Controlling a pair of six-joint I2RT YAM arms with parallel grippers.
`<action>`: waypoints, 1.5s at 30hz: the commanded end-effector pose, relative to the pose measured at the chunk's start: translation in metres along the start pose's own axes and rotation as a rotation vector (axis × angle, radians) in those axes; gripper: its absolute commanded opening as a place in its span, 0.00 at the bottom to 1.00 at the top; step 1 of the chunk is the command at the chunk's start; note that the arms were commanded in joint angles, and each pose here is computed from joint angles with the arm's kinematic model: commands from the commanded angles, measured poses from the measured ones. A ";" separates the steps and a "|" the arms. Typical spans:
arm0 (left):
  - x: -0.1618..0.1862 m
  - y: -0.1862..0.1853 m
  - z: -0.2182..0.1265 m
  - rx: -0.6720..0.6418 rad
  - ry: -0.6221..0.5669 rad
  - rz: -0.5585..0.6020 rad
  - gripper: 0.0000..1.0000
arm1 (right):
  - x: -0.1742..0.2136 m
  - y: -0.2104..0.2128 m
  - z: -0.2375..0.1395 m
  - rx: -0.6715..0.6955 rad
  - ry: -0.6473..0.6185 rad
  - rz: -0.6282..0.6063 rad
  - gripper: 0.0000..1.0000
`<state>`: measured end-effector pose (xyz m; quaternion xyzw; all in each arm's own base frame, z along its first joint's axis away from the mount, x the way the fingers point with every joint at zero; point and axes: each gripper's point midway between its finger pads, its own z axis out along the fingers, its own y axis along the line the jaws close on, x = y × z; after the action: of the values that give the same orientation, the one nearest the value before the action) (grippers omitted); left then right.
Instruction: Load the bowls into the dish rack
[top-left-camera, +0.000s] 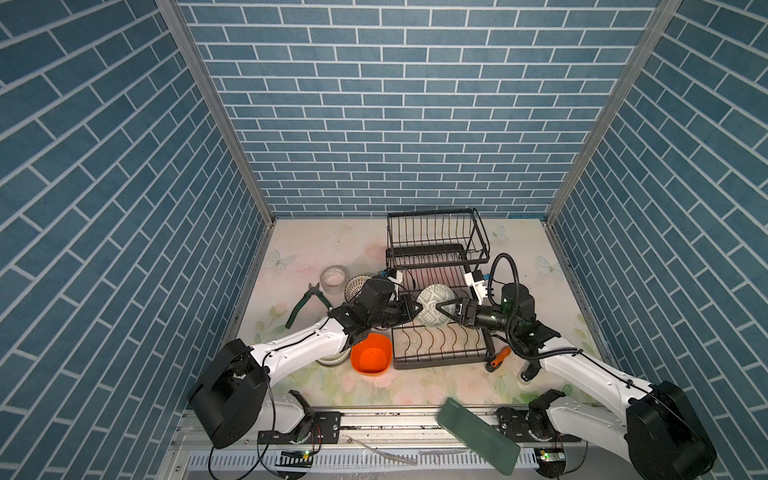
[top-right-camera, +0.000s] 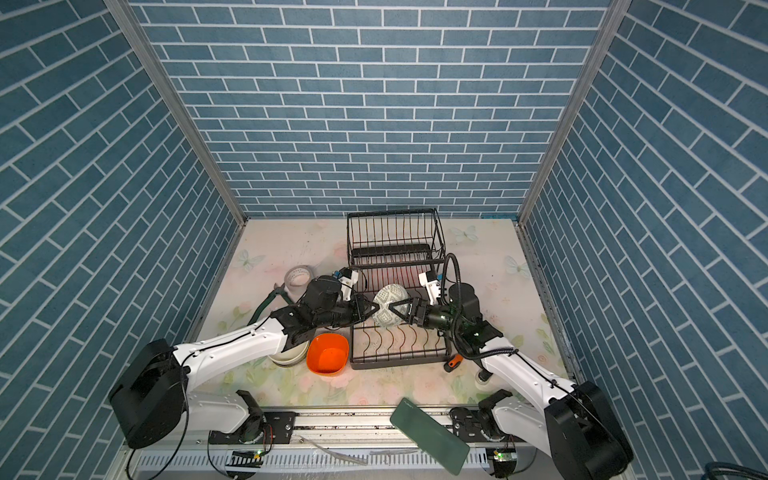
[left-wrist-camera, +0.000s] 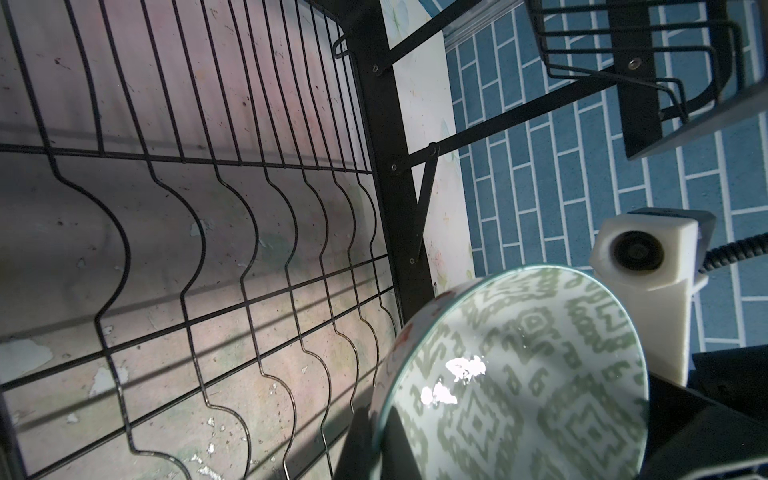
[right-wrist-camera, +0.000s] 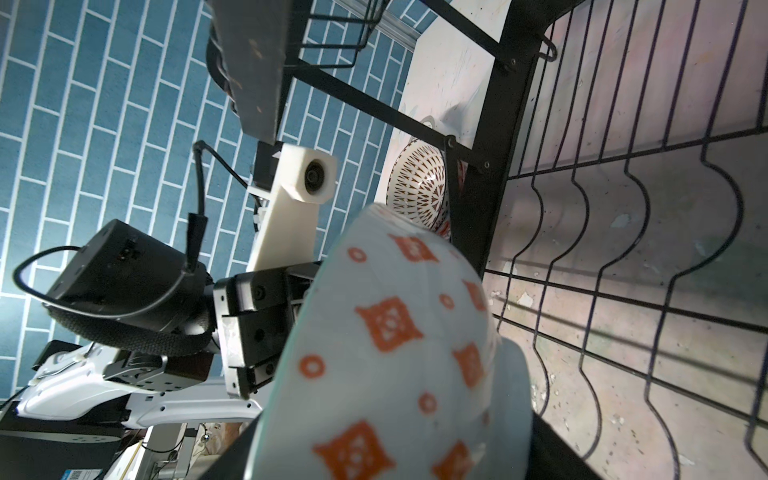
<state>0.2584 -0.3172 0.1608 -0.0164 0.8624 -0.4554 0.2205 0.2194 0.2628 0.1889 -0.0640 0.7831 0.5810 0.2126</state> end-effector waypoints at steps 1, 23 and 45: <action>-0.011 -0.028 0.002 0.088 -0.029 0.065 0.00 | 0.003 0.012 0.002 -0.056 0.014 -0.029 0.73; -0.002 -0.002 -0.001 -0.013 -0.017 0.085 0.39 | 0.003 -0.005 -0.004 0.068 0.000 -0.060 0.38; -0.011 0.021 -0.063 -0.211 -0.128 0.215 0.91 | -0.019 -0.054 -0.030 0.568 0.022 -0.352 0.32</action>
<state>0.2505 -0.2725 0.1867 0.0175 0.8726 -0.3805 0.3058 0.2340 0.2183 0.1367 -0.1034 0.8970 0.3388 0.2645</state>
